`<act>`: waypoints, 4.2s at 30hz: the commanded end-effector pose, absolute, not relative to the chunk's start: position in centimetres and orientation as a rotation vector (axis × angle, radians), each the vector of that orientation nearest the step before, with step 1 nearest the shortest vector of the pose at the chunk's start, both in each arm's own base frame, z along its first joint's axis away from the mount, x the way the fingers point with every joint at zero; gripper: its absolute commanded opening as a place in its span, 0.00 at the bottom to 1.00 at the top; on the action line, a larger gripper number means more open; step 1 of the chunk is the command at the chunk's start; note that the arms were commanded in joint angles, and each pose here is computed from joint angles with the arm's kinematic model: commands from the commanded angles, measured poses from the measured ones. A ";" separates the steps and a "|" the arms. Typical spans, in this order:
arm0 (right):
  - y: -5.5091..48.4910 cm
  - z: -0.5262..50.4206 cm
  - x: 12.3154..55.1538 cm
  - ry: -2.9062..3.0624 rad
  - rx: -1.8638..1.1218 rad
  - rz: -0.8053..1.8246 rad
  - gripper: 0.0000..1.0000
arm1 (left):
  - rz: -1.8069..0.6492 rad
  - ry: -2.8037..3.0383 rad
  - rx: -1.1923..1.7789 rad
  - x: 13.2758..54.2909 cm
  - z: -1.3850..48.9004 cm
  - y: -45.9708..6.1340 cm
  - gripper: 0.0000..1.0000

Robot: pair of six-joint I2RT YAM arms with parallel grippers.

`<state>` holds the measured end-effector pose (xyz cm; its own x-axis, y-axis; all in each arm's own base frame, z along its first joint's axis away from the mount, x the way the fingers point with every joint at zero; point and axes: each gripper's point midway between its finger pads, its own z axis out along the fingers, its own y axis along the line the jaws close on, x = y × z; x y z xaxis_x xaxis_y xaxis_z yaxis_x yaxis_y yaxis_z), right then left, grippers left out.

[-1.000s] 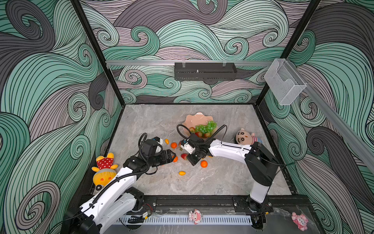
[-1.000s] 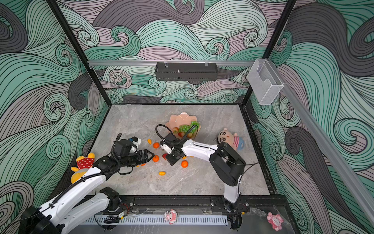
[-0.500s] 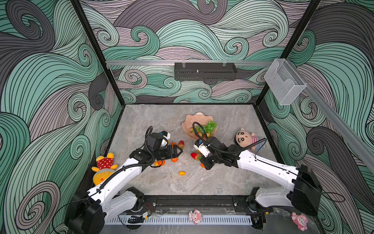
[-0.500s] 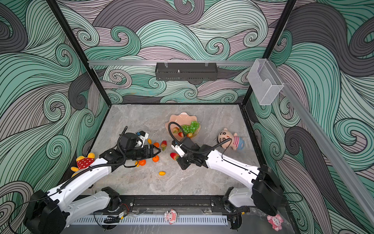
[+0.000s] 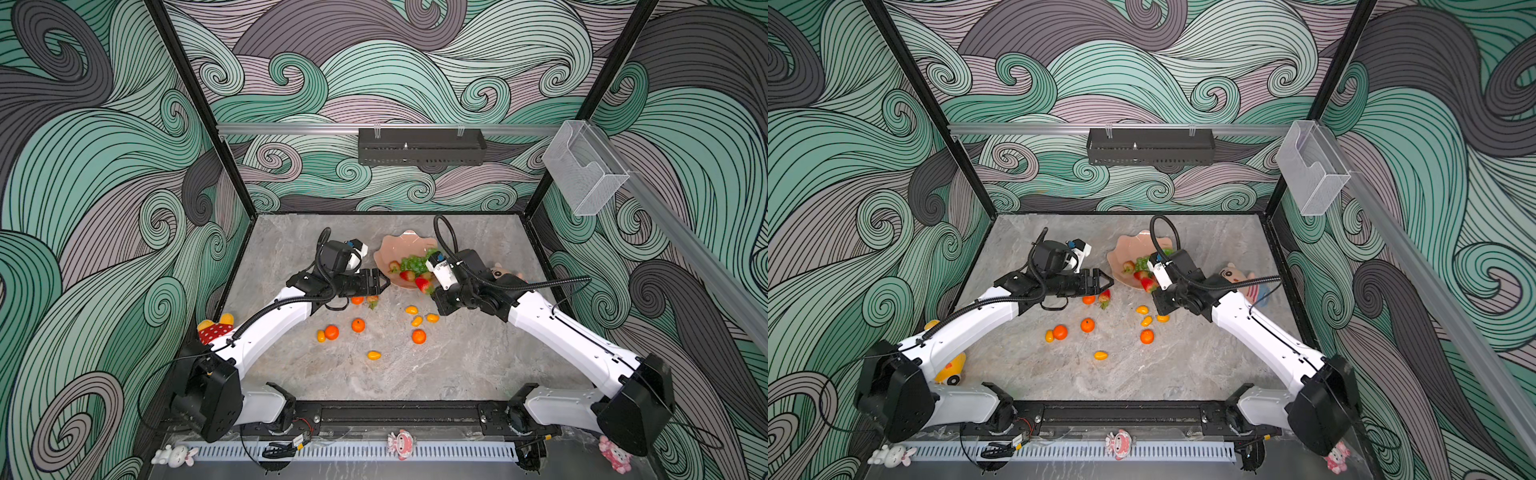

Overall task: Arrange fruit in a fruit bowl
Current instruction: Pick up the fruit from the center of the table, then place the fruit in the fruit bowl, then pick up the fruit from the center of the table.

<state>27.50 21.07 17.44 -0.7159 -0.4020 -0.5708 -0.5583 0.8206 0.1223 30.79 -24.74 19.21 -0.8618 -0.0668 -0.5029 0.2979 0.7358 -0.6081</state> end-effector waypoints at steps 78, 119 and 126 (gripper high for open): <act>32.4 10.4 21.9 2.335 -0.809 0.504 0.28 | -0.675 2.479 -0.159 23.6 14.6 -14.6 0.81; 37.8 2.3 30.6 2.547 -0.416 0.046 0.43 | -0.700 2.443 -0.390 26.7 14.7 -10.1 0.81; 37.7 1.5 30.6 2.562 -0.421 0.038 0.39 | -0.703 2.443 -0.387 26.7 14.7 -10.1 0.82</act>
<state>30.25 38.07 1.78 -0.8016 -0.2949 -0.5201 -0.3237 0.9454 -0.0372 25.93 -9.94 13.23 -0.8130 -0.4176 -0.4057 -0.1518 0.8247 -0.5448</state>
